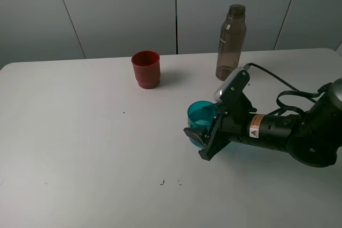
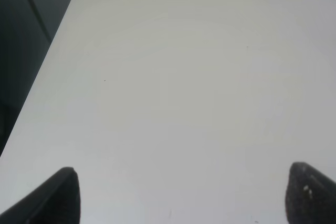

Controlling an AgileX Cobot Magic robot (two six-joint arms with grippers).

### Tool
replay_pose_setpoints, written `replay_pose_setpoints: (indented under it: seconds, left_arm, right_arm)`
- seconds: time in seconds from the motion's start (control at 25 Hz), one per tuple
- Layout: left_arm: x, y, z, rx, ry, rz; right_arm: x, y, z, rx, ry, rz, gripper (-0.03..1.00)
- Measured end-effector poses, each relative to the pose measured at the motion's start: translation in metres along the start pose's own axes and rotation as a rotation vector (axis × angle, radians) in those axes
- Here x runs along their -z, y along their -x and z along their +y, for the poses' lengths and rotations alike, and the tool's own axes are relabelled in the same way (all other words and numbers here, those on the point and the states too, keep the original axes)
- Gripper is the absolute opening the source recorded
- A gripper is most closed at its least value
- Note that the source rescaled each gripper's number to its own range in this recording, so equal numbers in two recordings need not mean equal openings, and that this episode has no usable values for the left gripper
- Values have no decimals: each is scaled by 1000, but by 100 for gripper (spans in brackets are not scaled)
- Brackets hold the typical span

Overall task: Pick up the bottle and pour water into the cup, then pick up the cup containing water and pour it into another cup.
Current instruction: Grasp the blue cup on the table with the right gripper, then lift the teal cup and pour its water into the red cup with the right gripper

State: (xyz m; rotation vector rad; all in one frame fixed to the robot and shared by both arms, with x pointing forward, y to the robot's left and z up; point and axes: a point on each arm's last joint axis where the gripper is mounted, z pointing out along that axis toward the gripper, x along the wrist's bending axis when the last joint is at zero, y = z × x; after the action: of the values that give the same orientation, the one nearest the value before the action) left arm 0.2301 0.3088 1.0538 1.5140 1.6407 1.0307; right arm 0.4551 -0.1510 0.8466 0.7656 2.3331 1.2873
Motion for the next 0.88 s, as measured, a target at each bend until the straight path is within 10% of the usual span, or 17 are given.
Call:
replay_pose_setpoints:
  seconds: [0.88]
  left_arm:
    - [0,0,0,0,0,0]
  right_arm:
    - [9,4,18,4,2,-28,16]
